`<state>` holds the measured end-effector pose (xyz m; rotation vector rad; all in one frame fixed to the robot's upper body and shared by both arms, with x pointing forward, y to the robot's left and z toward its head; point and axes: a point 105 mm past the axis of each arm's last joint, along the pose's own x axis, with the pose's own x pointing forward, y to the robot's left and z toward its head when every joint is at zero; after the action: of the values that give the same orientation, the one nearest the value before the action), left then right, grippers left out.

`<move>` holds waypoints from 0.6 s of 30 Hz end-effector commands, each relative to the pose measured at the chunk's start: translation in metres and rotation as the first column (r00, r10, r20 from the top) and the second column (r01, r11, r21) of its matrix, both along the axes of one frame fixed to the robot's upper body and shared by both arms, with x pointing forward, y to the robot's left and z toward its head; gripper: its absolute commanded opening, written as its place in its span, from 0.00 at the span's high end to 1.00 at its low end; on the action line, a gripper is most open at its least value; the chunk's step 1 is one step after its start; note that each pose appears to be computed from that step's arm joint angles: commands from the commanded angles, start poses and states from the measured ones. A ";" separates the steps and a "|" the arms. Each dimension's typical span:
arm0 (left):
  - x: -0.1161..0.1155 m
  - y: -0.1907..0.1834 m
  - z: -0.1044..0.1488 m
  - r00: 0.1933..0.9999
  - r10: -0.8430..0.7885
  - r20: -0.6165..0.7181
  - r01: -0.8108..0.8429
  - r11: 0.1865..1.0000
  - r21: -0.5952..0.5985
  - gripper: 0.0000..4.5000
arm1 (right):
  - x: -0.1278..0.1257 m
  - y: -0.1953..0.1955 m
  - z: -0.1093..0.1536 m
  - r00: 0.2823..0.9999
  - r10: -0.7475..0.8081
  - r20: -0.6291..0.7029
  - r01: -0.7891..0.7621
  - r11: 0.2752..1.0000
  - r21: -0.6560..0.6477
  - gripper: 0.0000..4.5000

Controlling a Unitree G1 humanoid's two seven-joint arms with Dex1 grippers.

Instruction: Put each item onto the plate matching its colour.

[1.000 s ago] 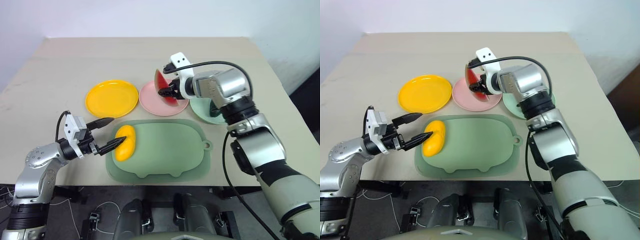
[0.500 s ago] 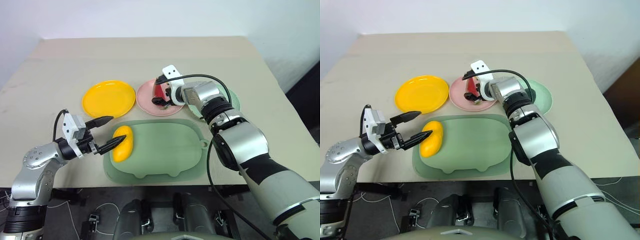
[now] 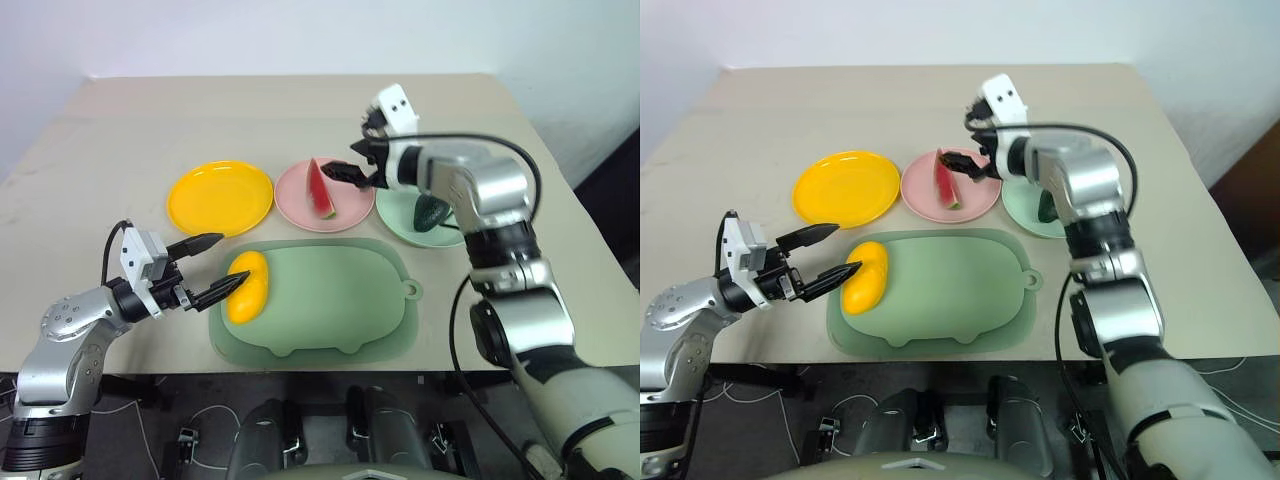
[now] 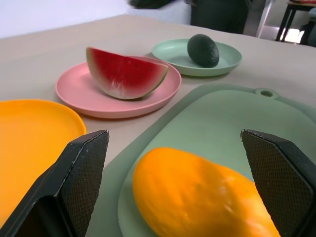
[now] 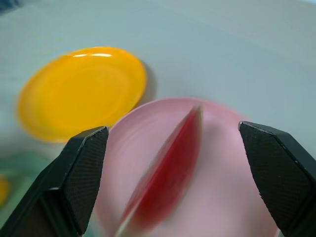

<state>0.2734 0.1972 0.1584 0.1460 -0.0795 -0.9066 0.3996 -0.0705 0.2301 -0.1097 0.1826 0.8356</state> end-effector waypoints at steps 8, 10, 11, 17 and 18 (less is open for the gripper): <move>-0.009 -0.008 0.011 1.000 0.014 0.018 -0.014 0.999 -0.044 0.00 | -0.079 -0.012 -0.004 0.982 0.129 0.139 -0.143 0.985 0.096 0.00; -0.011 -0.009 0.011 1.000 0.022 0.012 -0.021 0.998 -0.051 0.00 | -0.080 -0.011 -0.010 0.985 0.121 0.122 -0.132 0.987 0.090 0.00; -0.012 -0.010 0.011 0.999 0.031 0.008 -0.031 0.998 -0.056 0.00 | -0.079 -0.011 -0.010 0.986 0.118 0.117 -0.129 0.987 0.093 0.00; -0.019 -0.012 0.010 0.989 0.138 -0.052 -0.142 0.986 -0.089 0.00 | -0.097 -0.013 -0.004 0.966 0.227 0.124 -0.242 0.963 0.118 0.00; -0.021 -0.014 0.007 0.984 0.162 -0.073 -0.168 0.982 -0.086 0.00 | -0.105 -0.014 -0.006 0.954 0.277 0.118 -0.291 0.949 0.124 0.00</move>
<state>0.2574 0.1847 0.1549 0.0304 -0.0220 -0.7753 0.3114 -0.0844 0.2116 -0.0421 0.0743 1.0391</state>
